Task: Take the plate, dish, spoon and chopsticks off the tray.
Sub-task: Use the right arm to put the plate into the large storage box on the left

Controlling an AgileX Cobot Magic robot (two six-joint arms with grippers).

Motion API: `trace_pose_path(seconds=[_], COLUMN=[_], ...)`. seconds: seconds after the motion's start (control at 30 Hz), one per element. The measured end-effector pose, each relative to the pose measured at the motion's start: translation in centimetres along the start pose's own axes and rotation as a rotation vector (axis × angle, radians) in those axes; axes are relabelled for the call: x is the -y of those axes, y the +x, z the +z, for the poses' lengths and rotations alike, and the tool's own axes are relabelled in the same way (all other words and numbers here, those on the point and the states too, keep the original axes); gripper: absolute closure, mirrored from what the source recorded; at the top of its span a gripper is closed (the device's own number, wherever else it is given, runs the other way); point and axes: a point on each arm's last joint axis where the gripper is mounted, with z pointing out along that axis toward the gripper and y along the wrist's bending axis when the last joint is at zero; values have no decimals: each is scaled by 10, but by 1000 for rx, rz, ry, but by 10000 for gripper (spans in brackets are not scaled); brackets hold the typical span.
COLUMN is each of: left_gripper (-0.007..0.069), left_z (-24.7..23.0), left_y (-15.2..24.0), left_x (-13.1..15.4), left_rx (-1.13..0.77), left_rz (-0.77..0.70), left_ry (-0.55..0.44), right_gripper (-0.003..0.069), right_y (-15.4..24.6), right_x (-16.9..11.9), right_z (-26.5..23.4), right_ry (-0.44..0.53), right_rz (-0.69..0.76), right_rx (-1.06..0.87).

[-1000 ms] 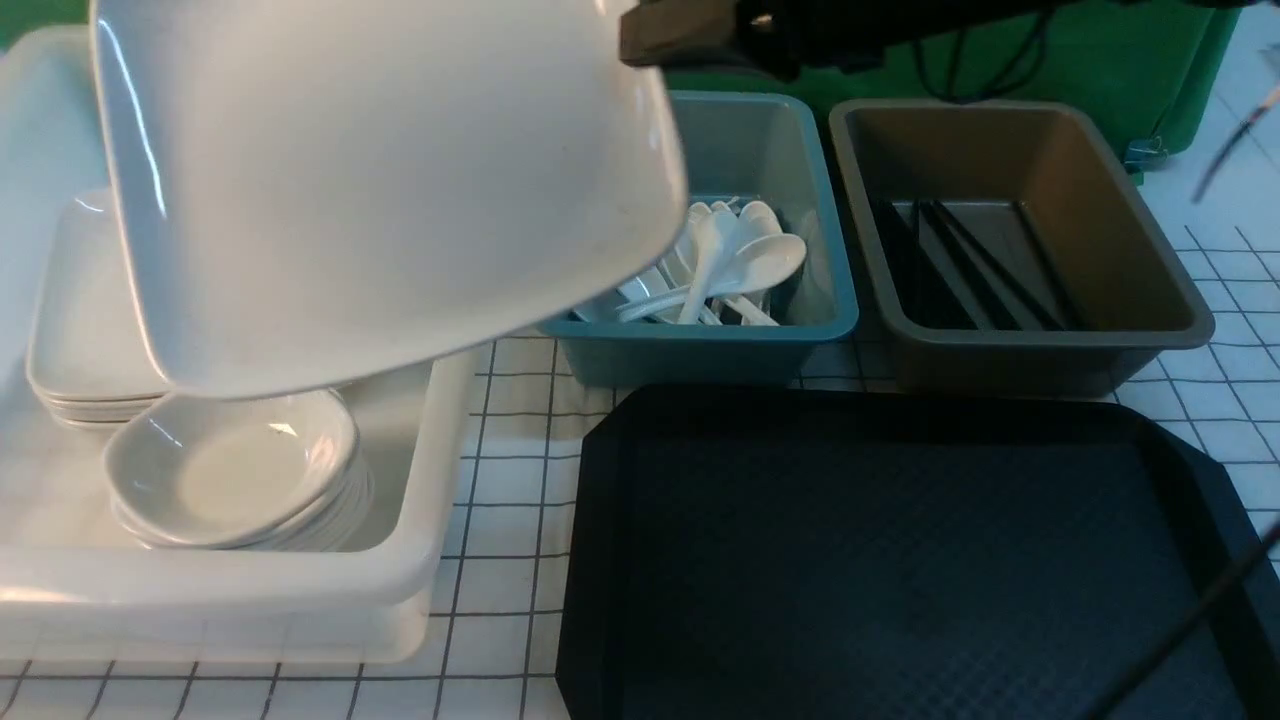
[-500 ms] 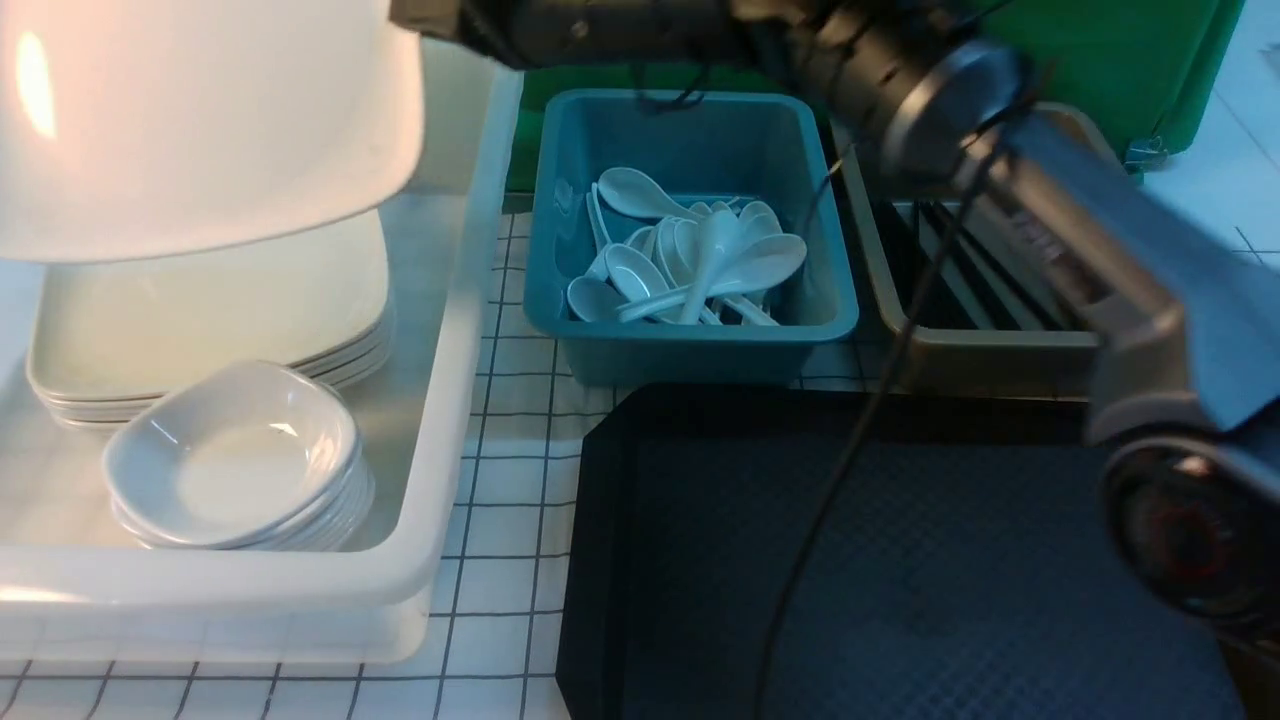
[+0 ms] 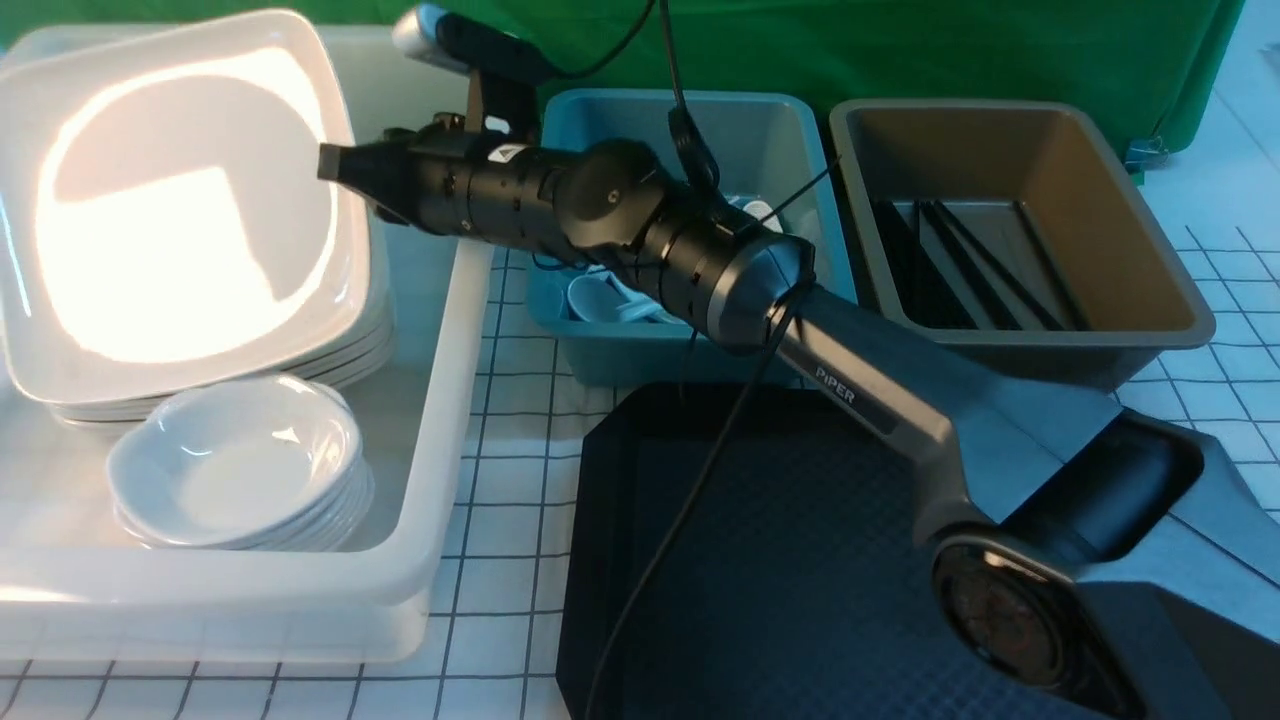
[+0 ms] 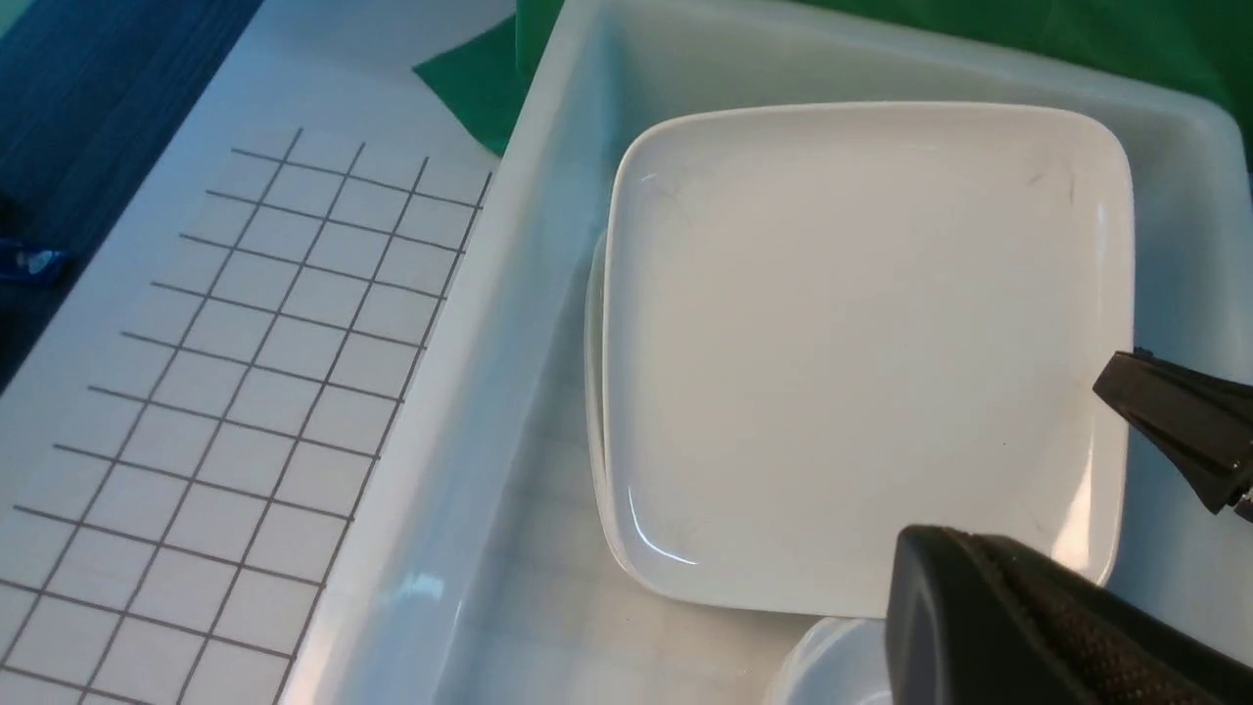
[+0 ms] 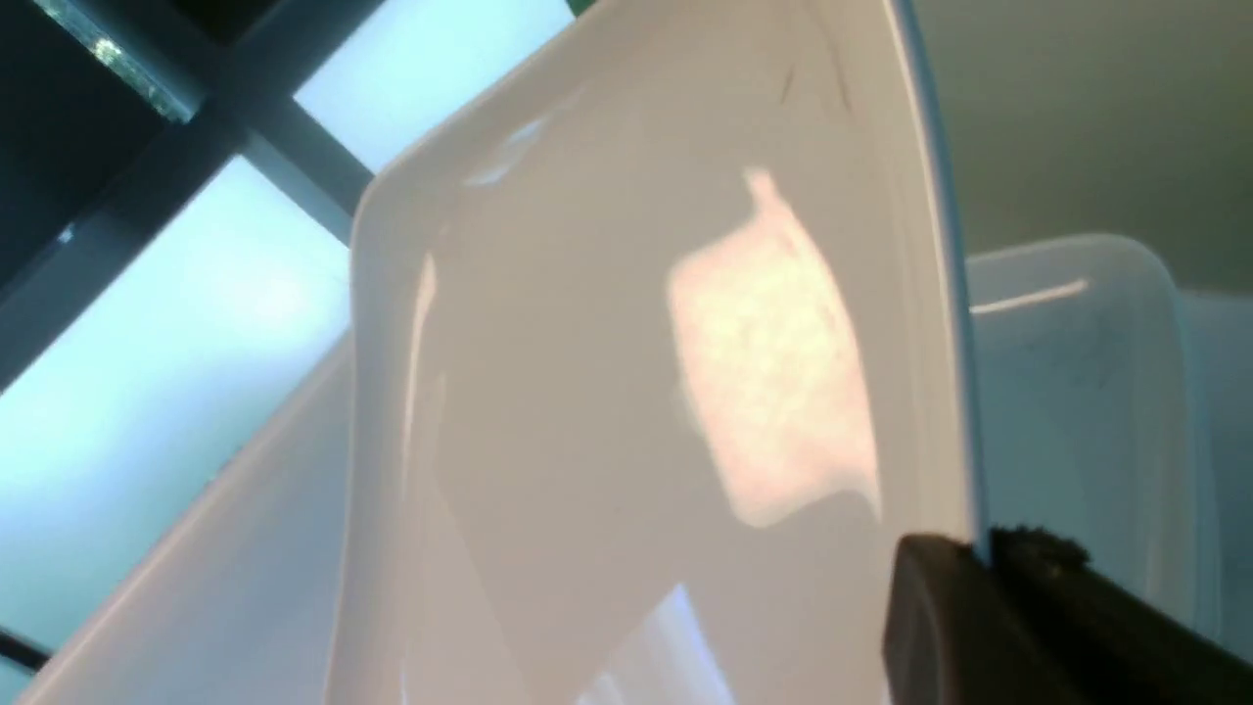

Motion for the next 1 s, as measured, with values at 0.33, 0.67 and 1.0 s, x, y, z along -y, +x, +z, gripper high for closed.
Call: trace_pose_path(seconds=[0.33, 0.67, 1.0], left_gripper=[627, 626, 626], left_z=[11, 12, 12], left_y=[2, 2, 2], left_x=[-2, -2, -2], left_rx=[16, 16, 16], left_rz=[5, 10, 10], left_ry=[-5, -7, -7], right_gripper=[560, 375, 354], right_y=[1, 0, 0], right_x=[9, 8, 2], right_z=[4, 5, -1], right_ry=[32, 27, -6], right_rz=[4, 36, -116], right_rx=[59, 78, -45])
